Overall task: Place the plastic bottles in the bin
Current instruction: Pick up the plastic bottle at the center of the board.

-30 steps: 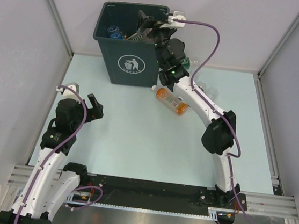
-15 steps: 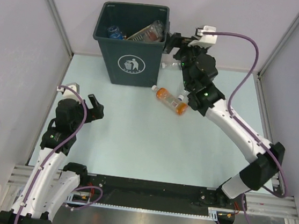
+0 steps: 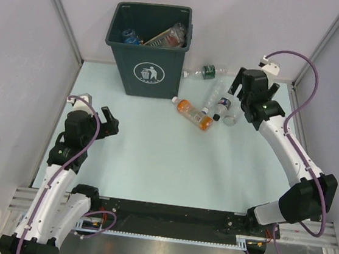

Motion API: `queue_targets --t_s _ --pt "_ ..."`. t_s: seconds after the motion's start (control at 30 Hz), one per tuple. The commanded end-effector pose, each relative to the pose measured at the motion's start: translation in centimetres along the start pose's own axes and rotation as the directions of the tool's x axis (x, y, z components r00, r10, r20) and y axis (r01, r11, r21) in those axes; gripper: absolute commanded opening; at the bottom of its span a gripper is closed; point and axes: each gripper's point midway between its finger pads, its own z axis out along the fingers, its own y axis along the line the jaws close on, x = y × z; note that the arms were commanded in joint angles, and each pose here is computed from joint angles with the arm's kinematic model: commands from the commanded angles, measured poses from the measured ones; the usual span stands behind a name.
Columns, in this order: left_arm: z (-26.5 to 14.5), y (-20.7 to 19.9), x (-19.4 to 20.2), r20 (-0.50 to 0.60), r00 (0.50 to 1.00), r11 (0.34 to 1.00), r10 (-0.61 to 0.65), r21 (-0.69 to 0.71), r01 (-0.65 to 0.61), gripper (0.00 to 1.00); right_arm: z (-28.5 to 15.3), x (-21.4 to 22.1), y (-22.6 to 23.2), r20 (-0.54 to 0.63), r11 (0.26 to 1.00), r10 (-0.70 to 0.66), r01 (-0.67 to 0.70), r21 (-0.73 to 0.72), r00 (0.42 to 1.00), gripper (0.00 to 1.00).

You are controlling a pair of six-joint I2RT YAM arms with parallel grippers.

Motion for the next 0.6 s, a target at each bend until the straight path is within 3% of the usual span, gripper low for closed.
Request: queue_targets --t_s 0.0,0.3,0.57 --pt "0.2 -0.6 -1.1 0.036 0.999 1.000 -0.005 0.029 0.004 1.00 0.5 3.0 -4.0 -0.108 0.991 0.018 -0.003 0.136 0.994 1.00" --pt "0.2 -0.4 -0.9 0.030 1.000 1.000 -0.007 0.027 0.006 1.00 6.2 10.6 -6.7 -0.328 0.982 0.094 -0.033 0.187 0.940 1.00" --pt "0.3 -0.5 -0.9 0.028 1.000 1.000 -0.007 0.028 0.006 1.00 10.8 14.6 -6.4 -0.387 0.980 0.155 -0.094 0.173 0.909 1.00"
